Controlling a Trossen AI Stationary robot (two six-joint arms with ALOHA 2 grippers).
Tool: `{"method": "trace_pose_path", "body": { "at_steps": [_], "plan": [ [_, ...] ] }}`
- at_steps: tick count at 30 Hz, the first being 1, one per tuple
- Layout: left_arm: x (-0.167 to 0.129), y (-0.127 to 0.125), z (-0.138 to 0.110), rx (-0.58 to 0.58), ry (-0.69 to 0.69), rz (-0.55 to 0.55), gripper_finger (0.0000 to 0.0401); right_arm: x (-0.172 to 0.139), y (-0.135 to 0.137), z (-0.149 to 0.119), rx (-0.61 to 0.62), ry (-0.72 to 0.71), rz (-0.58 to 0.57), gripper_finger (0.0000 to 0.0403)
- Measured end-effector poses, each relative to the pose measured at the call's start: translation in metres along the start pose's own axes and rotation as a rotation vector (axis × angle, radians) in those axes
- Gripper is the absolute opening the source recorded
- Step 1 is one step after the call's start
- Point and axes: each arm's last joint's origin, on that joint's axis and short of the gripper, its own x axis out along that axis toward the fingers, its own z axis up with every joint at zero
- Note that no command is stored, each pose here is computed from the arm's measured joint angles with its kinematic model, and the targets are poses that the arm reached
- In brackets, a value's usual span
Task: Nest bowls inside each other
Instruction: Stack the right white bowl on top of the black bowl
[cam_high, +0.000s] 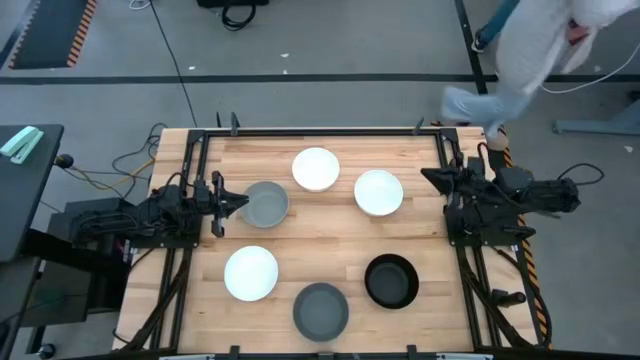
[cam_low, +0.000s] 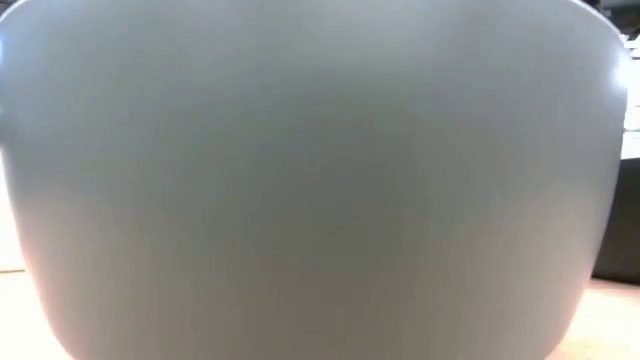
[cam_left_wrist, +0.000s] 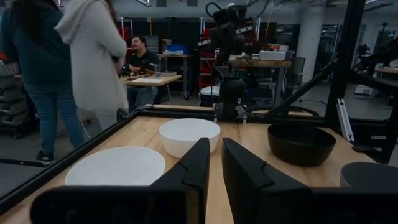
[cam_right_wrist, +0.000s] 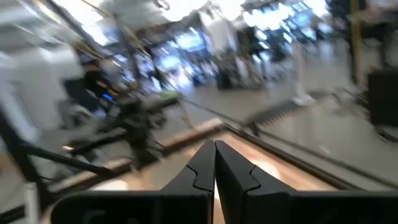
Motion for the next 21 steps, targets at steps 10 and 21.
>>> {"method": "trace_pose_path", "body": {
  "at_steps": [10, 21],
  "plan": [
    [0.0, 0.0, 0.0, 0.0, -0.001, 0.0, 0.0057, 0.015, 0.016, 0.042, 0.004, 0.373, -0.307, 0.0038],
    [0.0, 0.0, 0.0, -0.001, 0.0, 0.0, 0.005, 0.053, 0.028, 0.067, 0.086, 0.772, -0.615, 0.0072]
  ]
}}
